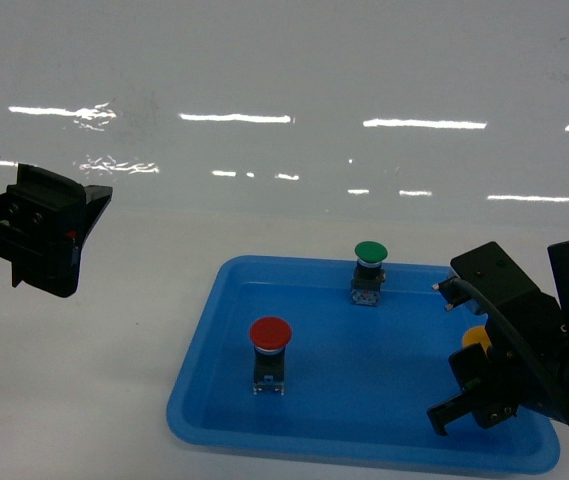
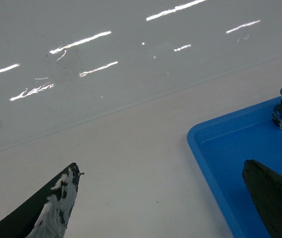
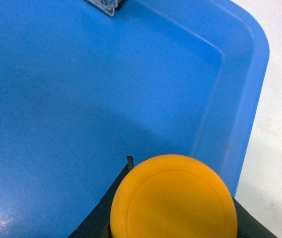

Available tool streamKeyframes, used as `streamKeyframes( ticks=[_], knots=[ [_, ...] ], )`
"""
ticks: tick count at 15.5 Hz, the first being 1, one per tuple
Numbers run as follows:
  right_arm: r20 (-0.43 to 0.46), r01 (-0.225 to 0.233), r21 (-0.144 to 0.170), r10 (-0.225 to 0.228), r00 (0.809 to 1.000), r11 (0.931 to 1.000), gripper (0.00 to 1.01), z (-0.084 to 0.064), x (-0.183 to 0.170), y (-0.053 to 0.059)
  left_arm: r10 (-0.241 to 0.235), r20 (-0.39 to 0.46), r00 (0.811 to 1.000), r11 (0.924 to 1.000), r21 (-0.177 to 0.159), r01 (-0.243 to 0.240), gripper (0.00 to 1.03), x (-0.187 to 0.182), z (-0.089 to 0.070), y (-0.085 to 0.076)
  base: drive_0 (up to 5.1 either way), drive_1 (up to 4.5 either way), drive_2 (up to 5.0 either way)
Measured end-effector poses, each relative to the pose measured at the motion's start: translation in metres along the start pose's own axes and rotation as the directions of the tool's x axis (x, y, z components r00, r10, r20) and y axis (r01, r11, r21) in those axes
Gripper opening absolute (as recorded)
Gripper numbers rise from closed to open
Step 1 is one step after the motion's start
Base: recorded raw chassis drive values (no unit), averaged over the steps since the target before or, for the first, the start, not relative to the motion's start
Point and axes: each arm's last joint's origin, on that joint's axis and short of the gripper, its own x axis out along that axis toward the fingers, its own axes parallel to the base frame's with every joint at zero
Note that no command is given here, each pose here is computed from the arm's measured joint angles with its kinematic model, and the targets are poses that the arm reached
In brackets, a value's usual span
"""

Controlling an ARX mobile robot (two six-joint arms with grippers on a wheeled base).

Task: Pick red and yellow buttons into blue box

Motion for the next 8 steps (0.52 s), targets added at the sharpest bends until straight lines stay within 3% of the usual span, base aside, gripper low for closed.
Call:
streamKeyframes(
  ticks=[2, 5, 8],
  knots=[
    [0.054, 0.002, -0.004, -0.002, 0.999, 1.0000, 0.29, 0.015, -0.016, -0.005, 0.000, 0.000, 1.000, 1.0000, 0.000, 0.000, 0.98, 0.000, 0.000, 0.000, 0.0, 0.00, 0.0],
    [0.194, -0.024, -0.031, 0.030, 0.981, 0.9992, 0.29, 0.062, -0.068, -0.010, 0.000, 0.000, 1.000, 1.0000, 0.000, 0.000, 0.98, 0.000, 0.000, 0.000, 0.0, 0.00, 0.0],
    [0.287, -0.028, -0.054, 0.042, 0.957, 0.9982, 0.29, 0.084, -0.112, -0.013, 0.000, 0.000, 1.000, 1.0000, 0.000, 0.000, 0.98, 0.000, 0.000, 0.000, 0.0, 0.00, 0.0]
  ],
)
